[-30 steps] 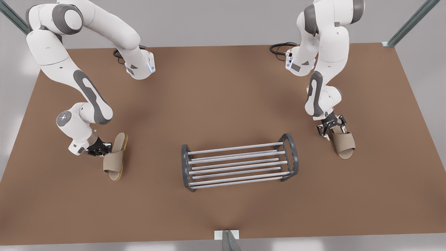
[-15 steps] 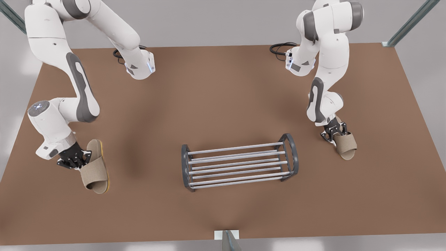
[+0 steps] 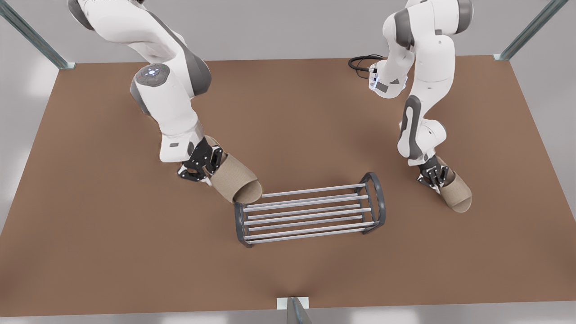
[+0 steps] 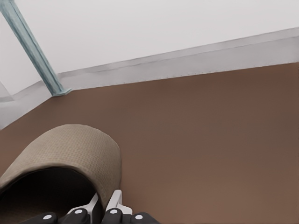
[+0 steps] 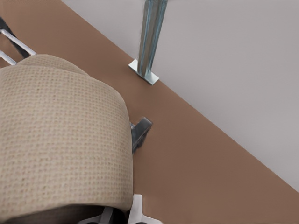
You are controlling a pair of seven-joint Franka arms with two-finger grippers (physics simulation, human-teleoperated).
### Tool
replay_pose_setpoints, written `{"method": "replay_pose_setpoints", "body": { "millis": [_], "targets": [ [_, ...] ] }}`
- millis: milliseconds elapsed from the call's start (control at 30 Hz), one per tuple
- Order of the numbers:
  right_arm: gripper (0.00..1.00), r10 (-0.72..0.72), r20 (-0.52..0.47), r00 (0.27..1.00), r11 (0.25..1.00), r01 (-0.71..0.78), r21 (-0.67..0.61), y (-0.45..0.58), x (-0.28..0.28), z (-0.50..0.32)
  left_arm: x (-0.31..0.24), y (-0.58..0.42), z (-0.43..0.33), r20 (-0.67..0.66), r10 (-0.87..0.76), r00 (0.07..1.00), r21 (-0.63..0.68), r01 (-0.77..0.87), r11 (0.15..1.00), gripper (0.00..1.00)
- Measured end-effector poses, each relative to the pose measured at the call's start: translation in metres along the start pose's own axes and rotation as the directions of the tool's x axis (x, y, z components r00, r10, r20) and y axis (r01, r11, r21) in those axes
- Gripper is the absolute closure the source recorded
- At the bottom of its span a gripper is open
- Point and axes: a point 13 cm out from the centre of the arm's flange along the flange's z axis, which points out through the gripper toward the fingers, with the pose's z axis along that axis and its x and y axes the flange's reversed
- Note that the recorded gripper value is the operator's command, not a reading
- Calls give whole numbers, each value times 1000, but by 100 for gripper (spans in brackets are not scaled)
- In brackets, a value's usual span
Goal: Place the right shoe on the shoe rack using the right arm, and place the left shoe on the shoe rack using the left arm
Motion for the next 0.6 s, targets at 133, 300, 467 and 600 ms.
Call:
{"method": "replay_pose_setpoints", "body": {
  "millis": [133,300,467,600],
  "targets": [
    [79,88,-53,995,992,-83,99,43,-41,32,-77,-22,-17,98,-90,991,60,84,995,79],
    [79,268,-62,961,942,-249,224,78,-68,68,-296,-44,-89,243,-407,880,292,334,896,79],
    [79,457,-69,887,859,-420,292,83,-51,96,-390,-95,-176,208,-540,816,492,390,779,79],
    [79,564,-52,824,789,-518,331,82,-42,117,-372,-255,-279,99,-498,861,658,319,682,79]
  ]
}}
